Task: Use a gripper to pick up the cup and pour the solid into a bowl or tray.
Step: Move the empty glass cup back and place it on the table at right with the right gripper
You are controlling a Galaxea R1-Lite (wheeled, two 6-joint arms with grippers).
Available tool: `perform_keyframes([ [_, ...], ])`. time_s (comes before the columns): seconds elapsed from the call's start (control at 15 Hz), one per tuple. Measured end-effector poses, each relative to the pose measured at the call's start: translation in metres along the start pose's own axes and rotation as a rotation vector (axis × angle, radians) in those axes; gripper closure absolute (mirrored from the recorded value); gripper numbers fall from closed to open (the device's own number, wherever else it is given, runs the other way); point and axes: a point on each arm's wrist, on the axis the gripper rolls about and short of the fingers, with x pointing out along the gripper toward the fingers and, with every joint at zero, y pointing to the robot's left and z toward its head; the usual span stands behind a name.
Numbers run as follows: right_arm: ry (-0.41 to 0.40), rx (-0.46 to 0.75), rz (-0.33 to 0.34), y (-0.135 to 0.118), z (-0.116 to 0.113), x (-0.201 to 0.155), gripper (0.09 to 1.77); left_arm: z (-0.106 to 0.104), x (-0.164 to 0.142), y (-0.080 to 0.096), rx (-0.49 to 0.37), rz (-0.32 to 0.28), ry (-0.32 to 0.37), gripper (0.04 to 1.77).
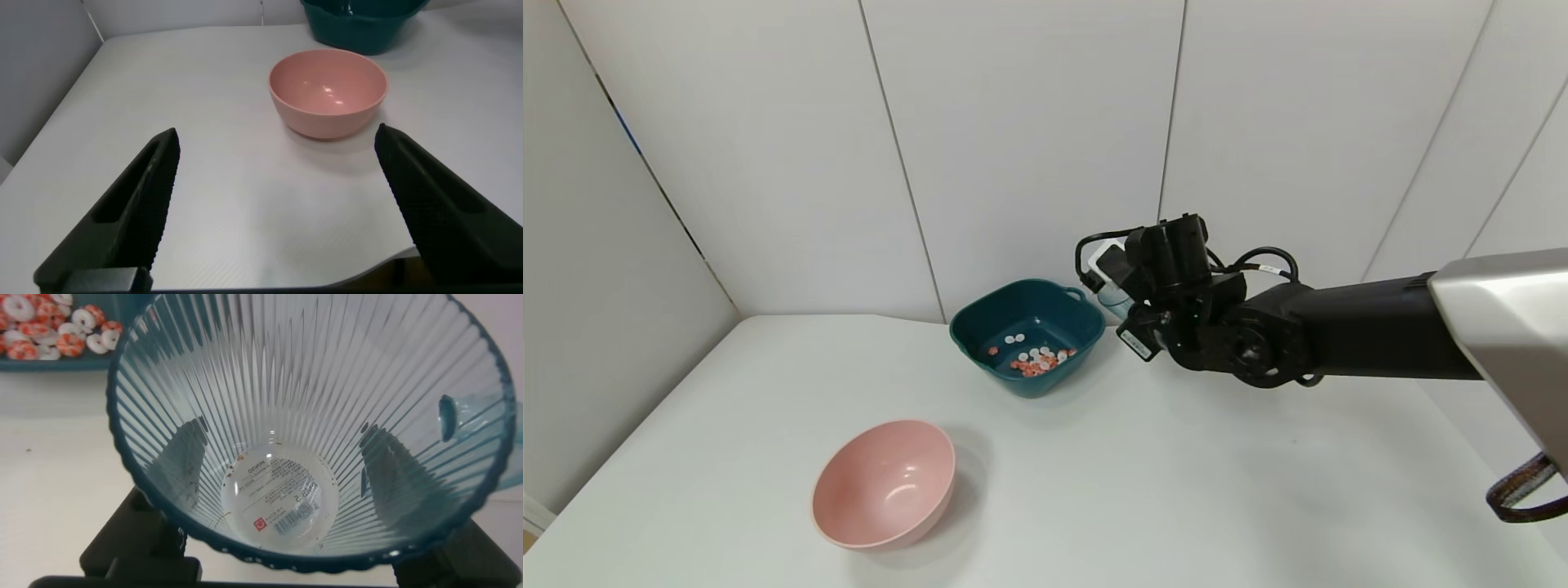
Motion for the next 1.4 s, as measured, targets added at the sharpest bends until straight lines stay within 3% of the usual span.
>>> perform_keyframes([
  [0.4, 0.085, 0.317, 0.158, -0.027, -0.048, -0.007, 0.52, 0.0, 0.0, 0.0, 0.0, 0.001, 0.0, 0.09],
  [0.6, 0.105, 0.492, 0.165, -0.039, -0.06, -0.011, 0.52, 0.0, 0.0, 0.0, 0.0, 0.0, 0.0, 0.09],
  [0.73, 0.067, 0.566, 0.155, -0.041, -0.061, -0.013, 0.52, 0.0, 0.0, 0.0, 0.0, 0.0, 0.0, 0.09],
  [1.07, -0.056, 0.623, 0.173, -0.021, -0.072, -0.018, 0.52, 0.0, 0.0, 0.0, 0.0, 0.0, 0.0, 0.09],
  [1.4, -0.089, 0.651, 0.222, 0.014, -0.086, -0.023, 0.52, 0.0, 0.0, 0.0, 0.0, 0.0, 0.0, 0.09],
])
